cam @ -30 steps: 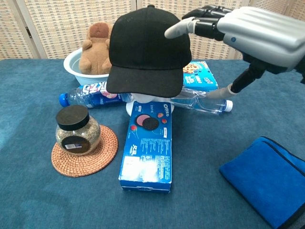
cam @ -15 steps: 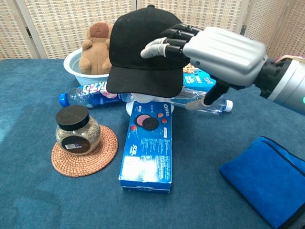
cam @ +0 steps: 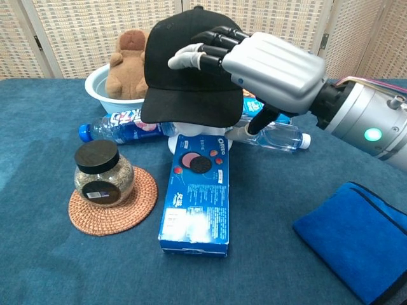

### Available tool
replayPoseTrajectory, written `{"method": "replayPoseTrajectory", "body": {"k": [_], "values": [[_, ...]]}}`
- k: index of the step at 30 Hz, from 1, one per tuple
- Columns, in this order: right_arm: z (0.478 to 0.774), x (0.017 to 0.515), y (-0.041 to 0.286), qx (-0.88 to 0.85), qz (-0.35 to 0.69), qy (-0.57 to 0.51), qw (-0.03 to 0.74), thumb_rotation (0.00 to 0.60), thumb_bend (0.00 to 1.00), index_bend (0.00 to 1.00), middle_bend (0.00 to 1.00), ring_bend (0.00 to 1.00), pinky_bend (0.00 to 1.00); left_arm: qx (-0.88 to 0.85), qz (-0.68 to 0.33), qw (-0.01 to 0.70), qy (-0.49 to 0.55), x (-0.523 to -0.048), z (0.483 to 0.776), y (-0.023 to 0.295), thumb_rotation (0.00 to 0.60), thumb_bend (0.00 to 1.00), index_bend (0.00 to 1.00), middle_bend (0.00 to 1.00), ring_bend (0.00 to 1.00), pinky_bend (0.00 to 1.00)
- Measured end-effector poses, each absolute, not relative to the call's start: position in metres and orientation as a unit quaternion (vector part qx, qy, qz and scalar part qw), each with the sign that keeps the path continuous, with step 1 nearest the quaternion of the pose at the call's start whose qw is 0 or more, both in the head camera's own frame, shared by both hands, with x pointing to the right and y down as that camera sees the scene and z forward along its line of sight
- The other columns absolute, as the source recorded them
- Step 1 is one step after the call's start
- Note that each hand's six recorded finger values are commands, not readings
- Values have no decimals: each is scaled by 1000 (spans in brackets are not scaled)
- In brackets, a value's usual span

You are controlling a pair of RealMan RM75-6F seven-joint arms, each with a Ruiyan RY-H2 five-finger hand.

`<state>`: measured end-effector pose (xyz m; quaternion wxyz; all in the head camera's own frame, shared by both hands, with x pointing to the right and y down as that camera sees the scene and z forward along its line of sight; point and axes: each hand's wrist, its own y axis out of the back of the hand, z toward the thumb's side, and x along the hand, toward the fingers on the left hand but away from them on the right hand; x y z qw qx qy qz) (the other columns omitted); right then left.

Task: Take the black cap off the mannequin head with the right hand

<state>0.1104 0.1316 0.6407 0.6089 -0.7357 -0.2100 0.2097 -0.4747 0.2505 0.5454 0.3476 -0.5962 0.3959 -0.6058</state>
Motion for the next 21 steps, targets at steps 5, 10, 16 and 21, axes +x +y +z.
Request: {"method": "replayPoseTrajectory", "body": {"k": [5,10,16,21], "values": [[645,105,129,-735,202,-214,611,600,157,201,160,32,4,-596,-606,347,397,-476,545,251,600,201,16,0,1,0],[646,102,126,-737,187,-225,609,600,269,281,198,60,4,-594,-607,346,398,-477,545,251,600,202,16,0,1,0],[641,100,126,-738,164,-240,609,600,355,485,257,92,4,-594,-607,346,398,-478,545,251,600,202,16,0,1,0],[638,101,126,-735,151,-248,613,600,393,656,302,114,4,-595,-606,346,397,-477,546,250,600,202,16,0,1,0]]}}
